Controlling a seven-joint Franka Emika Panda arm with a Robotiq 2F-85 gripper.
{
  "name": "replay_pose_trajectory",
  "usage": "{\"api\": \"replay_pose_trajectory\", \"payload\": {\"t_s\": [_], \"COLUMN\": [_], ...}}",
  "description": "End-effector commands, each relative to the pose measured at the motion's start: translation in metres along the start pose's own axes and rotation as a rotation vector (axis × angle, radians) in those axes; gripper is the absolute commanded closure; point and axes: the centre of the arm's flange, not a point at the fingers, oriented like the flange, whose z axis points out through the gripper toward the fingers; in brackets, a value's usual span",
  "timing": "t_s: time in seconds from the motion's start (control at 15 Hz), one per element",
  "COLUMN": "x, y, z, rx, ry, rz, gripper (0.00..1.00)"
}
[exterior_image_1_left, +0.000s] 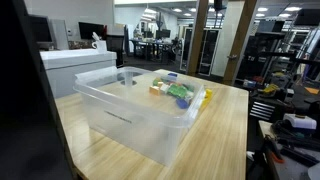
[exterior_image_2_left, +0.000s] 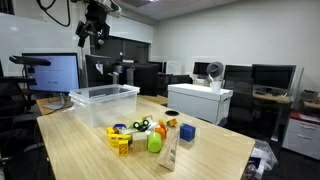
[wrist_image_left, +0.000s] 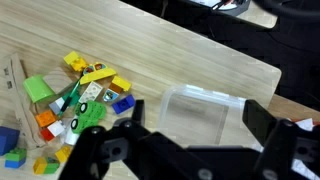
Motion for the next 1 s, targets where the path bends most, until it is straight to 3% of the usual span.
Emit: {"api": "replay_pose_trajectory", "payload": {"t_s": [0.0, 0.47, 0.93], "x": [0.0, 0.002, 0.026], "y": [0.0, 0.002, 0.069], "z": [0.0, 0.001, 0.041], "rx": [0.0, -0.021, -0.146], "ry": [0.0, 0.029, 0.133], "rz": [0.0, 0.003, 0.102], "gripper": [0.0, 0.0, 0.0]}}
